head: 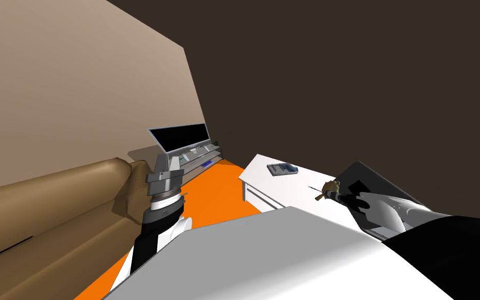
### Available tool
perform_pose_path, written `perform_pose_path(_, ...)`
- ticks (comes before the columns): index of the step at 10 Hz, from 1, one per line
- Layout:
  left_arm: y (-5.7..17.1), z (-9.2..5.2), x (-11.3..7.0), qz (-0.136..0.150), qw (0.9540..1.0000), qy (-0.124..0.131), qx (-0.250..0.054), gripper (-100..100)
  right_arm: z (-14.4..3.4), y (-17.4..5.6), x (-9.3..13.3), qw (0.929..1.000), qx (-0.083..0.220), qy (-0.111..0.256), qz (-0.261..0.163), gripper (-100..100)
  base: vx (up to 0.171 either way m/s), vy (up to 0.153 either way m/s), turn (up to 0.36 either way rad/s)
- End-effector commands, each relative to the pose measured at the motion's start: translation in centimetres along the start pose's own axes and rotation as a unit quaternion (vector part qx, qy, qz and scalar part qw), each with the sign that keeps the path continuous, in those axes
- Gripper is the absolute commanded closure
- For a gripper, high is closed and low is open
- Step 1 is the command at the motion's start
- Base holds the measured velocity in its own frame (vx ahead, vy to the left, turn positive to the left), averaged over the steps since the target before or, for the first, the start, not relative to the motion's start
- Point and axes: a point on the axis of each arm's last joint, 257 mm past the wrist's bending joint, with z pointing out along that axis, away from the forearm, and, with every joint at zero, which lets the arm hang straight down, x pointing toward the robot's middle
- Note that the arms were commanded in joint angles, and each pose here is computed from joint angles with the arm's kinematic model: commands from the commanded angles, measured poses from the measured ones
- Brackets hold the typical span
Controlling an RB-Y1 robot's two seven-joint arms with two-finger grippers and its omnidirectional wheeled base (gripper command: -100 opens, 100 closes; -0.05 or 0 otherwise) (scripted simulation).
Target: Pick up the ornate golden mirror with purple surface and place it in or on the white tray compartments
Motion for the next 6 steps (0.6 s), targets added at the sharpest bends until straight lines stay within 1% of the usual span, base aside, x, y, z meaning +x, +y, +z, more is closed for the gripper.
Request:
perform_pose_path(1,0.0,0.0,0.0,0.000,1.0000,0.000,0.000,0,-0.2,-1.2,1.3,0.9998,0.011,0.013,0.015,100,0.002,0.079,0.067)
perform_pose_path(2,0.0,0.0,0.0,0.000,1.0000,0.000,0.000,0,-0.2,-1.2,1.3,0.9998,0.011,0.013,0.015,100,-0.003,0.051,0.007)
perform_pose_path(4,0.0,0.0,0.0,0.000,1.0000,0.000,0.000,0,-0.7,-2.7,2.4,0.9988,0.026,0.026,0.031,100,-0.010,0.044,0.065)
perform_pose_path(6,0.0,0.0,0.0,0.000,1.0000,0.000,0.000,0,-1.3,-4.1,3.3,0.9973,0.042,0.037,0.048,100,-0.007,0.065,0.084)
